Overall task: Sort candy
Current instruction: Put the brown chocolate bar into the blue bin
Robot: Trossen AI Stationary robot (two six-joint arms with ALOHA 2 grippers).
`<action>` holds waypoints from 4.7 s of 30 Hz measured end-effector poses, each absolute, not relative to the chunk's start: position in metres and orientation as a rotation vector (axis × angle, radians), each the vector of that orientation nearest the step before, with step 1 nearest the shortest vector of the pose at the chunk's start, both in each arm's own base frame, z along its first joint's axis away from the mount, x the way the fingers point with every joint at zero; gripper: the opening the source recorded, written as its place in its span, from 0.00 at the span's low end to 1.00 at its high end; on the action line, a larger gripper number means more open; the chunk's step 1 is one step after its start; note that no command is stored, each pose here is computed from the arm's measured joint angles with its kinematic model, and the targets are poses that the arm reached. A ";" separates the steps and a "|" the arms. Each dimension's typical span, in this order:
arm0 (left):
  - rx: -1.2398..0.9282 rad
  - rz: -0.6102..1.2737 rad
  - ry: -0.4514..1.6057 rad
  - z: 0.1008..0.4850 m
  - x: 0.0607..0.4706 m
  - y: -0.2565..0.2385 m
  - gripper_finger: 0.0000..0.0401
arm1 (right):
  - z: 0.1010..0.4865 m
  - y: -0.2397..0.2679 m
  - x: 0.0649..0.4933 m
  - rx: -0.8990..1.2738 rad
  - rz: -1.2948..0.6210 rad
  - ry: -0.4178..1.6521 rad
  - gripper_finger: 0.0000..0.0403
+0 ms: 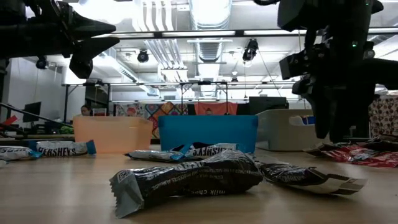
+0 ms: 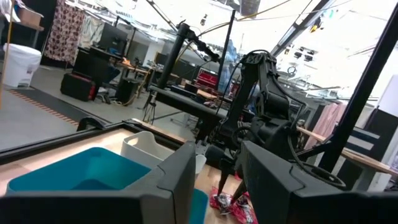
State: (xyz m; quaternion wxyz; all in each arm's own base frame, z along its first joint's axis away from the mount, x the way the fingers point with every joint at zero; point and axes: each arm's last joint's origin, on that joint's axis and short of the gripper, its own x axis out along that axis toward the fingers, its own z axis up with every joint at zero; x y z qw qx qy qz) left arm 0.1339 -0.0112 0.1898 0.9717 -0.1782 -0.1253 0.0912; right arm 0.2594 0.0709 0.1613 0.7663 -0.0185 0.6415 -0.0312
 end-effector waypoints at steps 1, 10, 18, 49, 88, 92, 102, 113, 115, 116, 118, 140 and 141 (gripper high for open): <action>-0.360 0.184 -0.253 0.190 0.134 -0.011 0.28 | 0.160 0.071 0.261 -0.044 -0.068 1.398 0.38; -0.359 0.185 -0.249 0.189 0.134 -0.011 0.28 | 0.141 0.074 0.269 -0.066 -0.079 1.470 0.37; -0.359 0.185 -0.249 0.189 0.134 -0.011 0.28 | 0.139 0.074 0.270 -0.067 -0.071 1.471 0.26; -0.359 0.185 -0.251 0.190 0.134 -0.011 0.28 | 0.219 0.080 0.293 -0.033 0.021 1.133 0.05; -0.375 0.182 -0.254 0.190 0.134 -0.011 0.28 | 0.202 -0.048 0.322 0.120 -0.512 0.396 0.05; -0.376 0.181 -0.254 0.190 0.134 -0.011 0.28 | 0.202 -0.048 0.322 0.108 -0.510 0.399 0.06; -0.376 0.182 -0.254 0.190 0.134 -0.011 0.28 | 0.202 -0.048 0.322 0.098 -0.509 0.402 0.06; -0.377 0.181 -0.259 0.190 0.134 -0.011 0.28 | 0.205 -0.046 0.324 0.153 -0.465 0.364 0.06; -0.379 0.180 -0.266 0.191 0.134 -0.011 0.28 | 0.205 -0.041 0.328 0.174 -0.402 0.334 0.06; -0.379 0.179 -0.270 0.191 0.134 -0.011 0.28 | 0.205 -0.038 0.330 0.178 -0.381 0.317 0.06; -0.381 0.179 -0.277 0.192 0.133 -0.011 0.28 | 0.201 -0.033 0.335 0.176 -0.360 0.303 0.06; -0.372 0.179 -0.282 0.192 0.134 -0.011 0.28 | 0.164 -0.037 0.370 0.207 -0.430 0.493 0.23; -0.371 0.179 -0.281 0.192 0.134 -0.011 0.28 | 0.165 -0.037 0.371 0.209 -0.433 0.503 0.26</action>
